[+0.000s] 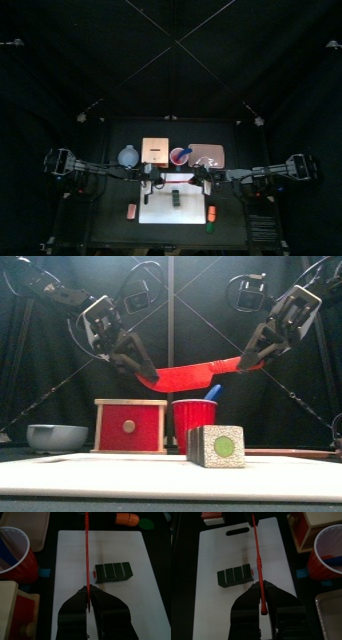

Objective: Place sushi on board then cut the sushi with the knife then place the pieces on the plate
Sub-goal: Cut the sushi into 4 pieces

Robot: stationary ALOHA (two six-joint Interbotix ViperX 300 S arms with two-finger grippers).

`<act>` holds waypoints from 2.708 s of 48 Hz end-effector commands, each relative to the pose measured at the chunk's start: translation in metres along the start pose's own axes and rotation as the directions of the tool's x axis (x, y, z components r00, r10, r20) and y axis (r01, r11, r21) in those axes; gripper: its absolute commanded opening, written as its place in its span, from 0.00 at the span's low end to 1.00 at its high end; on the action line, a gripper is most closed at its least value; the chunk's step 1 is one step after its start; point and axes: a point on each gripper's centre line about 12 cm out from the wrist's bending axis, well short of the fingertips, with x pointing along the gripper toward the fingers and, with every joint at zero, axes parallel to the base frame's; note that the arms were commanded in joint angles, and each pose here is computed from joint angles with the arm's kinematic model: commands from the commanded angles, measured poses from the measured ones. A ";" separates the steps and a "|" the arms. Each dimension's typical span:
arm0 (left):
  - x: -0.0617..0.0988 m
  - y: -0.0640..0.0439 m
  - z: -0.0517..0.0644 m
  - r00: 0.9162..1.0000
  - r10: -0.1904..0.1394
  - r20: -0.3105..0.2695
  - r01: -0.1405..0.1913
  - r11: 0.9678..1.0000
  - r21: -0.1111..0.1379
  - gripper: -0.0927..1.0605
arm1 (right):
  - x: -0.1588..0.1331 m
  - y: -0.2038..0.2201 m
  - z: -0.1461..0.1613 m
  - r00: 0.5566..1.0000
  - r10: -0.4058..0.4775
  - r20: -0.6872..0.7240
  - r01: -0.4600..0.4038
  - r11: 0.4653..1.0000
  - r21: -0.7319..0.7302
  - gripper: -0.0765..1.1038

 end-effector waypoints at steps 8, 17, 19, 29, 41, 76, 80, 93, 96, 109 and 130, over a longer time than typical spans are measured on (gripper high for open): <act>0.009 -0.017 0.006 0.999 -0.036 0.008 0.037 0.999 -0.013 0.41 | 0.003 0.003 0.003 0.999 0.003 -0.033 -0.001 0.999 0.050 0.40; 0.021 -0.025 0.004 0.999 -0.050 -0.013 0.049 0.998 -0.046 0.41 | 0.010 0.006 0.000 0.996 0.003 -0.088 0.002 0.998 0.063 0.39; 0.023 -0.028 0.003 0.998 -0.056 -0.017 0.055 0.997 -0.047 0.41 | 0.011 0.006 -0.001 0.995 0.001 -0.105 0.006 0.998 0.065 0.39; 0.025 -0.044 0.003 0.996 -0.088 -0.019 0.087 0.995 -0.054 0.41 | 0.023 0.005 -0.006 0.980 -0.013 -0.197 0.026 0.998 0.061 0.39; 0.028 -0.047 0.000 0.995 -0.092 -0.031 0.089 0.992 -0.085 0.41 | 0.033 0.008 -0.011 0.963 -0.017 -0.268 0.032 0.998 0.053 0.39; 0.043 -0.054 -0.006 0.993 -0.101 -0.061 0.096 0.992 -0.080 0.41 | 0.036 0.007 -0.029 0.941 -0.023 -0.337 0.046 0.997 0.060 0.39; 0.043 -0.055 -0.005 0.993 -0.102 -0.059 0.097 0.992 -0.081 0.41 | 0.037 0.007 -0.030 0.940 -0.024 -0.341 0.047 0.997 0.059 0.39; 0.043 -0.055 -0.006 0.993 -0.102 -0.061 0.097 0.992 -0.082 0.41 | 0.039 0.007 -0.033 0.935 -0.024 -0.354 0.048 0.997 0.060 0.39; 0.043 -0.056 -0.007 0.993 -0.102 -0.062 0.097 0.992 -0.081 0.41 | 0.040 0.007 -0.034 0.933 -0.024 -0.359 0.049 0.997 0.062 0.39; 0.045 -0.055 -0.011 0.992 -0.101 -0.076 0.095 0.992 -0.082 0.41 | 0.042 0.006 -0.037 0.929 -0.026 -0.370 0.053 0.997 0.061 0.39; 0.061 -0.051 -0.032 0.986 -0.087 -0.142 0.078 0.994 -0.074 0.41 | 0.052 0.000 -0.051 0.906 -0.045 -0.422 0.077 0.995 0.059 0.39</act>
